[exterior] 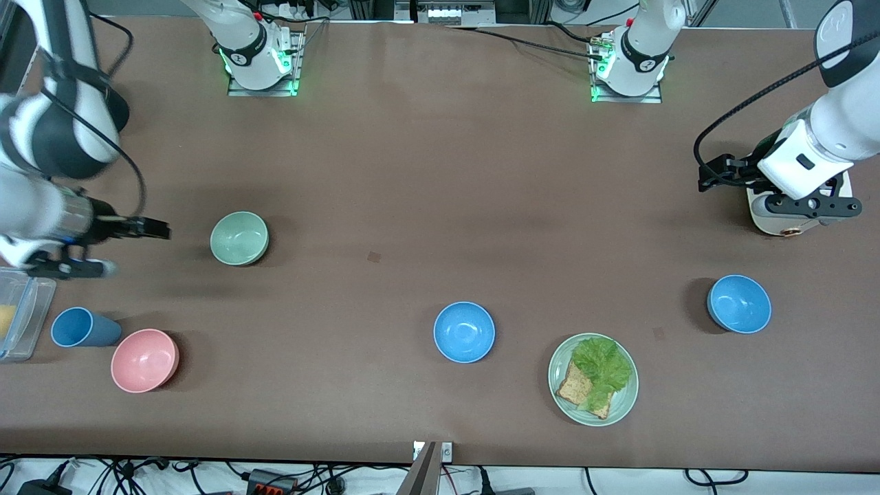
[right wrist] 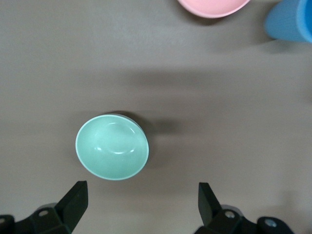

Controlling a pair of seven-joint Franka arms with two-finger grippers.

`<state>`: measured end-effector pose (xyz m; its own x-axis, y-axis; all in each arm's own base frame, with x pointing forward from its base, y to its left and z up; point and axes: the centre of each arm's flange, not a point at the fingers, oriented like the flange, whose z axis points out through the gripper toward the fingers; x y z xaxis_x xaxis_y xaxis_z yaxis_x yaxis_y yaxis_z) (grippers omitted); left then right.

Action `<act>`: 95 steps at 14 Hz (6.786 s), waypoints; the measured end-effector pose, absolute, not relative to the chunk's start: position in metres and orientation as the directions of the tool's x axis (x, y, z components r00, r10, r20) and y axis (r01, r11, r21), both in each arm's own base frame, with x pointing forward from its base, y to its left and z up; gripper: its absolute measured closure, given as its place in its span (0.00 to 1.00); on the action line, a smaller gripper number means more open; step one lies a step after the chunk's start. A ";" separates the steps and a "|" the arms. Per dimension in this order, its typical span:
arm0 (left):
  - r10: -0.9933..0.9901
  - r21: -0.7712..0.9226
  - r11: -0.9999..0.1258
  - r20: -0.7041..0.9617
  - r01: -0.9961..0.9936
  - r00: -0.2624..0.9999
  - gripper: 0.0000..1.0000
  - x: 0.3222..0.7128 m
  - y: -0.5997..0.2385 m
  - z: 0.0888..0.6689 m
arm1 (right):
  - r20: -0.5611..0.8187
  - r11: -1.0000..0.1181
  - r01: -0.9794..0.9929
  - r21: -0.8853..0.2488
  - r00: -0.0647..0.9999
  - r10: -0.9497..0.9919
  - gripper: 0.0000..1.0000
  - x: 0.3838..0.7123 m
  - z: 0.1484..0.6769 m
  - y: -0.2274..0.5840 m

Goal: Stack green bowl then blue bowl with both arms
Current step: 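Reach the green bowl with the right gripper while the left gripper reaches the blue bowl, then slide the green bowl to center while the left gripper grasps the blue bowl, then release the green bowl while the left gripper carries the blue bowl, then lower the blue bowl into the green bowl and open the left gripper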

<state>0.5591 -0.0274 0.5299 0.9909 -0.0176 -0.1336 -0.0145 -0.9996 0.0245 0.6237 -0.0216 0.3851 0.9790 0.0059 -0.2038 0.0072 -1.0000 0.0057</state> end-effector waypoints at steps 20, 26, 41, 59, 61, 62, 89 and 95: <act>-0.169 0.029 -0.986 -0.091 -0.167 0.981 0.00 0.681 0.204 0.278 | -0.375 -0.999 -0.026 -0.021 0.927 -0.016 0.69 0.595 0.191 -0.018; -0.209 -0.013 -0.977 -0.087 -0.211 0.974 0.00 0.684 0.214 0.240 | -0.367 -0.995 0.063 -0.073 0.926 0.086 0.94 0.600 0.220 0.042; -0.180 0.052 -0.983 -0.052 -0.178 0.982 0.95 0.686 0.216 0.212 | -0.282 -0.989 0.090 -0.121 0.952 0.121 0.95 0.489 0.239 0.429; -0.015 0.272 -0.961 -0.210 0.044 0.978 0.95 0.639 -0.079 0.364 | -0.176 -0.982 -0.182 -0.058 0.970 -0.170 0.00 0.617 0.430 0.324; 0.078 0.264 -0.954 -0.245 0.144 0.966 0.95 0.624 -0.140 0.372 | -0.113 -0.986 -0.164 -0.027 0.981 -0.160 0.00 0.638 0.447 0.283; 0.123 0.261 -0.946 -0.256 0.191 0.959 0.95 0.615 -0.168 0.375 | -0.096 -0.989 -0.148 -0.020 0.985 -0.146 0.00 0.645 0.451 0.266; 0.415 0.207 -0.867 -0.207 0.454 0.886 0.95 0.437 -0.398 0.269 | 0.023 -0.998 -0.064 0.010 0.998 -0.064 0.00 0.616 0.588 -0.048; 0.407 0.199 -0.871 -0.222 0.450 0.886 0.95 0.427 -0.407 0.261 | 0.029 -0.998 -0.055 0.010 0.998 -0.055 0.00 0.579 0.578 -0.045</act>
<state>0.4273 -0.4073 0.2610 0.8859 0.4071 -0.2224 0.4500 -0.8706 0.1989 0.5788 -0.0446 0.5784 0.9981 -0.0546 0.0287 -0.0549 -0.9984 0.0096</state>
